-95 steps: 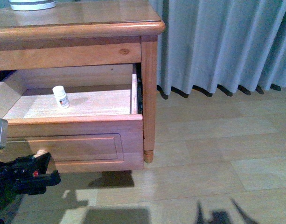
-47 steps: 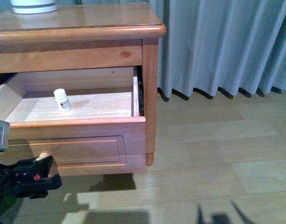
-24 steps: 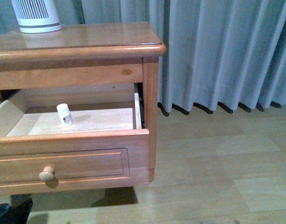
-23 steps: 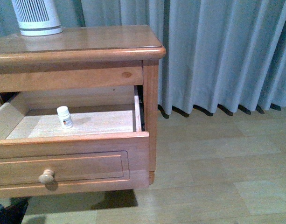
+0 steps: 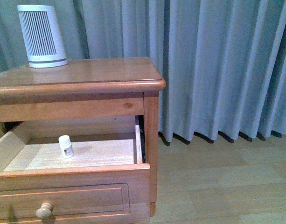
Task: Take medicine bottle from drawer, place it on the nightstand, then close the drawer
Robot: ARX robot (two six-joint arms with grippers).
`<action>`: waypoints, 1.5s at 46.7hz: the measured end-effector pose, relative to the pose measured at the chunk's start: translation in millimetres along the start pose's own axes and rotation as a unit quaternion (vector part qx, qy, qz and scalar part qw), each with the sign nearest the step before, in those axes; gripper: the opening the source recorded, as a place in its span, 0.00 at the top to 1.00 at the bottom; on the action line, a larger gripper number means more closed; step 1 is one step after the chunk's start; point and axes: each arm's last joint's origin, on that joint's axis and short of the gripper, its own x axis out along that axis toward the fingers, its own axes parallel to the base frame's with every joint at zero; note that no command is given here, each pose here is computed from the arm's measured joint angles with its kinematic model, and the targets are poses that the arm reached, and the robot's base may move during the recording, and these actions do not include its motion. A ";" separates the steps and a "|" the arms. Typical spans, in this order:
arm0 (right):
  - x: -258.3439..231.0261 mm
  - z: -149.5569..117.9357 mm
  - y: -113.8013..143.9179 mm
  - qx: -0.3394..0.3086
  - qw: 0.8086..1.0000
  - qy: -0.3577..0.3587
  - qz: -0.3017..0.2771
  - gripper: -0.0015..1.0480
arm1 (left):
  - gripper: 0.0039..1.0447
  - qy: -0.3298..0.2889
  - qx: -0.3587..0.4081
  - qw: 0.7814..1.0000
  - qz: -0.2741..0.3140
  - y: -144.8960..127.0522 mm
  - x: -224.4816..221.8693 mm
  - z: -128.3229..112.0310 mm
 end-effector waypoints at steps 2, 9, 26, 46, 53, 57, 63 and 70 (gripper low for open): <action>0.0 0.0 0.0 0.000 1.000 0.000 0.000 0.07 | 0.06 -0.003 0.003 1.000 -0.006 -1.4 -3.9 7.7; 0.0 0.0 0.0 0.000 1.000 0.000 0.000 0.07 | 0.06 -0.017 0.003 1.000 -0.023 -6.8 -22.8 36.0; 0.0 0.0 0.0 0.000 1.000 0.000 0.000 0.07 | 0.29 -0.168 0.098 0.979 0.063 -33.7 -77.4 40.5; 0.0 0.0 0.0 0.000 1.000 0.000 0.000 0.07 | 0.97 -0.159 0.117 0.977 0.086 -32.2 -68.7 -21.9; 0.0 0.0 0.0 0.000 1.000 0.000 0.000 0.07 | 0.97 -0.161 0.118 0.976 0.086 -30.0 -68.8 -32.0; 0.0 0.0 0.0 0.000 1.000 0.000 0.000 0.07 | 0.97 -0.163 0.118 0.976 0.085 -29.3 -69.2 -35.2; 0.0 0.0 0.0 0.000 1.000 0.000 0.000 0.07 | 0.97 -0.164 0.118 0.976 0.085 -28.1 -69.3 -40.6; 0.0 0.0 0.0 0.000 1.000 0.000 0.000 0.07 | 0.97 -0.152 0.117 0.978 0.086 -27.2 -75.1 -50.9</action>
